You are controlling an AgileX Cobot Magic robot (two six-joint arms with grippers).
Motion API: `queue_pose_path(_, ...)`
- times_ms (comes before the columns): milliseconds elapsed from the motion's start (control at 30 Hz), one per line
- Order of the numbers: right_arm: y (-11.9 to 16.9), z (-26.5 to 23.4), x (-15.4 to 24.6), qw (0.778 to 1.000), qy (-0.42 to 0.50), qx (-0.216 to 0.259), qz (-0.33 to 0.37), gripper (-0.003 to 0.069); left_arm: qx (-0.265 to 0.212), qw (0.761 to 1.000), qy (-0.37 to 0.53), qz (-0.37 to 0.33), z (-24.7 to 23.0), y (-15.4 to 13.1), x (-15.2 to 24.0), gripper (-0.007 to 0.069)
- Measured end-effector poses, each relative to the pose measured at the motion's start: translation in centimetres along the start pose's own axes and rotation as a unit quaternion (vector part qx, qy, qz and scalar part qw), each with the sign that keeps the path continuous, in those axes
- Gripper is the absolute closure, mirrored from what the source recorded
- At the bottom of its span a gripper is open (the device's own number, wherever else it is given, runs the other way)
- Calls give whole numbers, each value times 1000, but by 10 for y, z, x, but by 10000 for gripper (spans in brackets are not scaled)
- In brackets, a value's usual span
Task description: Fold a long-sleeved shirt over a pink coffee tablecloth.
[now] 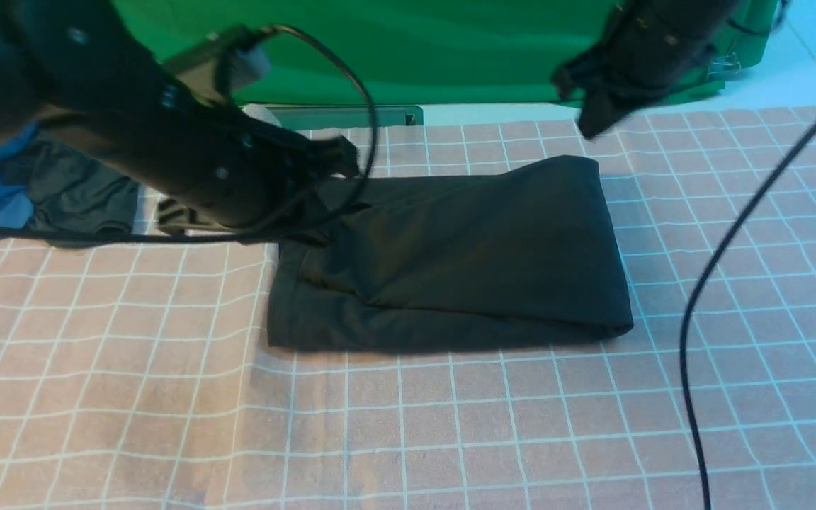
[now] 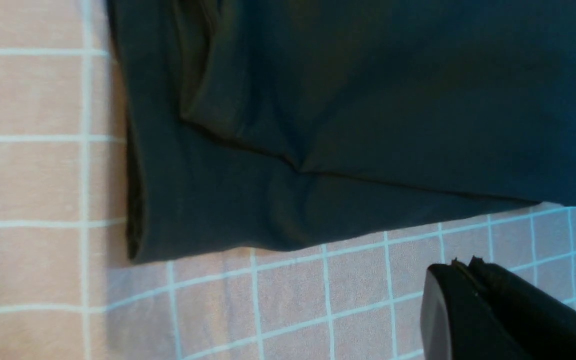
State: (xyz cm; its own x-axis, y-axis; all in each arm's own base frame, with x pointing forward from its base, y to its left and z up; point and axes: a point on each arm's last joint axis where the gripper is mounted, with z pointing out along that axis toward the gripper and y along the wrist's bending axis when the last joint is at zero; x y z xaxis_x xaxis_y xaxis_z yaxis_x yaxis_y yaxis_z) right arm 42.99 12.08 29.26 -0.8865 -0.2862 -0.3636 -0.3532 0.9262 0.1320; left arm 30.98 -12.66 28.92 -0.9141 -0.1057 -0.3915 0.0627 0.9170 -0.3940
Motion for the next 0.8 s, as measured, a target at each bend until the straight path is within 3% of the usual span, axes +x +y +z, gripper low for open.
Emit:
queue_pose_path(167, -8, 42, 37, 997, 78, -9, 9, 622, 0, 999, 31, -9, 45, -5, -19, 613)
queue_pose_path(467, 15, 78, 55, 996, 69, -54, -2, 622, -29, 998, 51, -17, 106, 4, -40, 613)
queue_pose_path(633, 7, 100, 85, 990, 141, -27, 1, 622, -93, 990, 98, -42, 131, 23, -30, 613)
queue_pose_path(800, 2, 105, 92, 989, 148, -10, 19, 622, -110, 987, 97, -59, 134, 26, -29, 613)
